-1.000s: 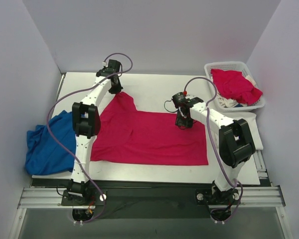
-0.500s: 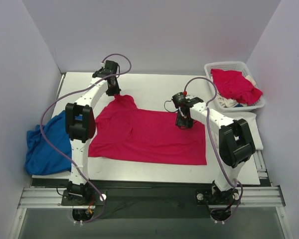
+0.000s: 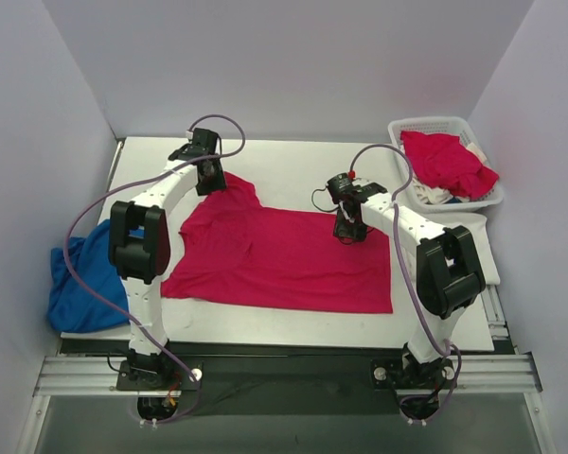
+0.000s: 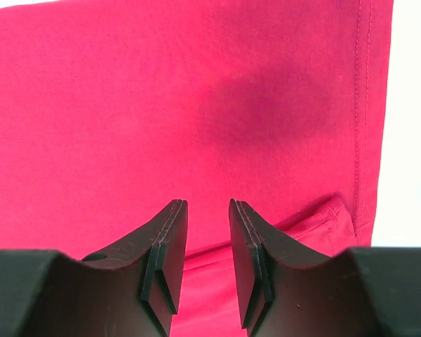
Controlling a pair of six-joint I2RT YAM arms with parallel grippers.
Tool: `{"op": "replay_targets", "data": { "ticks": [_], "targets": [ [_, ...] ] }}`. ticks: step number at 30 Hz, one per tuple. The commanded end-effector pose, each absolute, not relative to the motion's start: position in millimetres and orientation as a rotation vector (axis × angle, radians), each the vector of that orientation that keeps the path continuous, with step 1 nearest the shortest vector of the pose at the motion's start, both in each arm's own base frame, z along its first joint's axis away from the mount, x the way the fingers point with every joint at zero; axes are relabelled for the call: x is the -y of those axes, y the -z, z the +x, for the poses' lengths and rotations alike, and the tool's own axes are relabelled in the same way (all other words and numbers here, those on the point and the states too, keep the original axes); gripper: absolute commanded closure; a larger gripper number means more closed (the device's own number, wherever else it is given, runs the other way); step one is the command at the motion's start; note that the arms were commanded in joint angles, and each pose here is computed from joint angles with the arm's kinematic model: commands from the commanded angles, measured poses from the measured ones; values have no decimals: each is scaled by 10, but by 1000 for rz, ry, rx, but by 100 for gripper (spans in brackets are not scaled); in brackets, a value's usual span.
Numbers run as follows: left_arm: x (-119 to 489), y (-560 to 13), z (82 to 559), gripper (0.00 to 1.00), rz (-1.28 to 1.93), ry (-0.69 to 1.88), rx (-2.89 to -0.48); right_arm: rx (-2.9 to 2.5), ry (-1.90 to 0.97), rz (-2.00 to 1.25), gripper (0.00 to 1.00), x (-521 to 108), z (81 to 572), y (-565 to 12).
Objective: Fold and stack the t-shirts
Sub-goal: Grap the side of the flattened tshirt furthest away from the robot with both arms
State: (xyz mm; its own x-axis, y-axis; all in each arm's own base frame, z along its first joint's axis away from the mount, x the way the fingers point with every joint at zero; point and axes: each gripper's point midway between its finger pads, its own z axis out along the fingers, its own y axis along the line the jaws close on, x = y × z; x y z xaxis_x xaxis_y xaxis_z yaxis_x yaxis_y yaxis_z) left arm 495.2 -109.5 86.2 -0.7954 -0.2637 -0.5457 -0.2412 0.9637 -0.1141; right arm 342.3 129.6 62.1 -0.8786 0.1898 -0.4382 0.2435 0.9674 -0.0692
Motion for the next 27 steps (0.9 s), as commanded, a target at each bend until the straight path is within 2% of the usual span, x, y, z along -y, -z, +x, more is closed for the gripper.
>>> {"op": "replay_targets", "data": {
  "ticks": [1,7,10,23,27],
  "targets": [
    [1200,-1229,5382,52,-385,194,-2338,-2665,205,324,69,-1232,3446,-721],
    [1349,-1279,5785,50,-393,273,-2277,-2675,206,316,69,-1249,3440,-690],
    [1405,-1089,5909,50,-394,284,-2315,-2677,209,315,69,-1253,3440,-688],
    [1286,-852,6038,50,-458,248,-2331,-2677,217,321,69,-1252,3453,-714],
    [1248,-842,6059,53,-473,236,-2334,-2680,221,323,69,-1246,3453,-698]
  ]
}}
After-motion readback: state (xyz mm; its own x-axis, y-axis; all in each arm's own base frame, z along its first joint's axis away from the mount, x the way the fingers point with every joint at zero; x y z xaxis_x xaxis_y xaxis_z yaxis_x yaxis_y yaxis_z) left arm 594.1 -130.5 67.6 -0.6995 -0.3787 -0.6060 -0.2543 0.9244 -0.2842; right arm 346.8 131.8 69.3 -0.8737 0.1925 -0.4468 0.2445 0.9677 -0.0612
